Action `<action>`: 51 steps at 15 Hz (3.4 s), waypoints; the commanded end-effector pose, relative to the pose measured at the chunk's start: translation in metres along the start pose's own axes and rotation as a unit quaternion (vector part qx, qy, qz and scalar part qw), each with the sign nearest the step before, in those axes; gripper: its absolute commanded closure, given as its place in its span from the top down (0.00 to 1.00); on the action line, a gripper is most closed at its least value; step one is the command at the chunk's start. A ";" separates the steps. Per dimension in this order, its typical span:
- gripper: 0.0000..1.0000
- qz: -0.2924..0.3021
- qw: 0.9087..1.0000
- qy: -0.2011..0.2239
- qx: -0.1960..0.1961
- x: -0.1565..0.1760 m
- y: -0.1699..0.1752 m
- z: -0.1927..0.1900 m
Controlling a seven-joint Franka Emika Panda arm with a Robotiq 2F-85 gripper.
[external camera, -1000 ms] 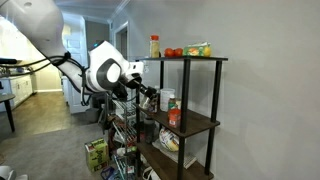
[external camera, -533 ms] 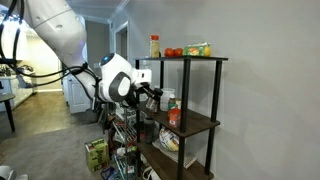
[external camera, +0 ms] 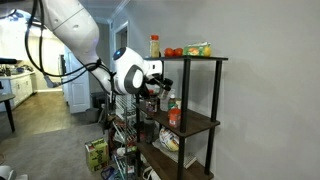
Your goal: Take the spice bottle off of the top and place it on the second shelf
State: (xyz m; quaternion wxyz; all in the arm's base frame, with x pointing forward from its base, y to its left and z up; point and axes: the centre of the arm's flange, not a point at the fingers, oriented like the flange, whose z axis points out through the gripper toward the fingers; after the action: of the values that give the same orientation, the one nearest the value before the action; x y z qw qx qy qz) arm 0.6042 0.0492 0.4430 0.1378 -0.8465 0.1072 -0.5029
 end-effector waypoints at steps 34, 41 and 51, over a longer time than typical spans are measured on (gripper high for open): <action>0.32 0.053 0.995 -0.014 0.082 -0.035 0.056 0.019; 0.32 0.022 0.994 -0.014 0.111 -0.021 0.036 0.010; 0.32 -0.089 0.993 0.010 0.073 -0.018 0.033 0.003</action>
State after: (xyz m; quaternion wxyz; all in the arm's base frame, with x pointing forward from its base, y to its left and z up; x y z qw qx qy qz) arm 0.6183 0.0109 0.4289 0.1893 -0.8397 0.0213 -0.5086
